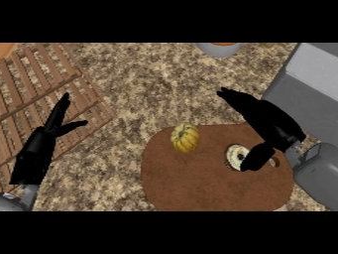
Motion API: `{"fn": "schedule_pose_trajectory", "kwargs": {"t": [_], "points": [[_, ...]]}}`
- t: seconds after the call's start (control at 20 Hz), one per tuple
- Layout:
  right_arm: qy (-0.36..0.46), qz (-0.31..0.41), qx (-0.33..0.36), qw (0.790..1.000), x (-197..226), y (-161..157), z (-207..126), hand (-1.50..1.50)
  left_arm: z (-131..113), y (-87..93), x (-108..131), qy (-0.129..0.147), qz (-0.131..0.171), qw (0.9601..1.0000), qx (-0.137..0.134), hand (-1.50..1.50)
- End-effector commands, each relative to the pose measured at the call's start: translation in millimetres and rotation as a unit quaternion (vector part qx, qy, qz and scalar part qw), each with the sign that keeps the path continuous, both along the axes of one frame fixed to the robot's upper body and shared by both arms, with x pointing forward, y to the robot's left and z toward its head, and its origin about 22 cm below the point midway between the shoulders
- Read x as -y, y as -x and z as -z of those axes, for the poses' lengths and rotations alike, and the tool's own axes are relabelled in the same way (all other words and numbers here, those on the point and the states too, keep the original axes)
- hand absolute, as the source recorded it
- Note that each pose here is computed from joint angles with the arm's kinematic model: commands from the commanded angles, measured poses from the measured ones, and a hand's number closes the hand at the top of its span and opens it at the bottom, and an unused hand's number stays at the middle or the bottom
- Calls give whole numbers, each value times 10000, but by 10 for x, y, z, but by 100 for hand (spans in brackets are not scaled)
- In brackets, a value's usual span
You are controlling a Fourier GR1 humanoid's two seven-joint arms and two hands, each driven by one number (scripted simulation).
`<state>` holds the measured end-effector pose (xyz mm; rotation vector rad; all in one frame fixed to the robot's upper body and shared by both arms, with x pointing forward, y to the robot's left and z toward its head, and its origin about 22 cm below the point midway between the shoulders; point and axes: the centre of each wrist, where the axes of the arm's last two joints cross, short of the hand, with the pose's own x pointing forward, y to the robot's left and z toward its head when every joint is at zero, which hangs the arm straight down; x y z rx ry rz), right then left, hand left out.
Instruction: Pick the squash from the cutting board and place it in the cardboard box
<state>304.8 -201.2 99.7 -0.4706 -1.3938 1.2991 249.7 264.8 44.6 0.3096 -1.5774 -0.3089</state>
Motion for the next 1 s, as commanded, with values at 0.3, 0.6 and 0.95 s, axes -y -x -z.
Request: {"fn": "schedule_pose_trajectory", "kwargs": {"t": [0.3,0.6,0.95], "points": [[2220,-164,-1044,9693,-371,-247,-269,-150,63,-89,-586,-788,-1193,9890,-372,0],[2597,-286,-1696,9502,-779,-343,-251,-150,83,-108,-587,-782,-1291,9878,-376,0],[3006,-263,-1825,9358,-1213,-476,-261,-150,127,-79,-581,-827,-1269,9876,-419,0]]}}
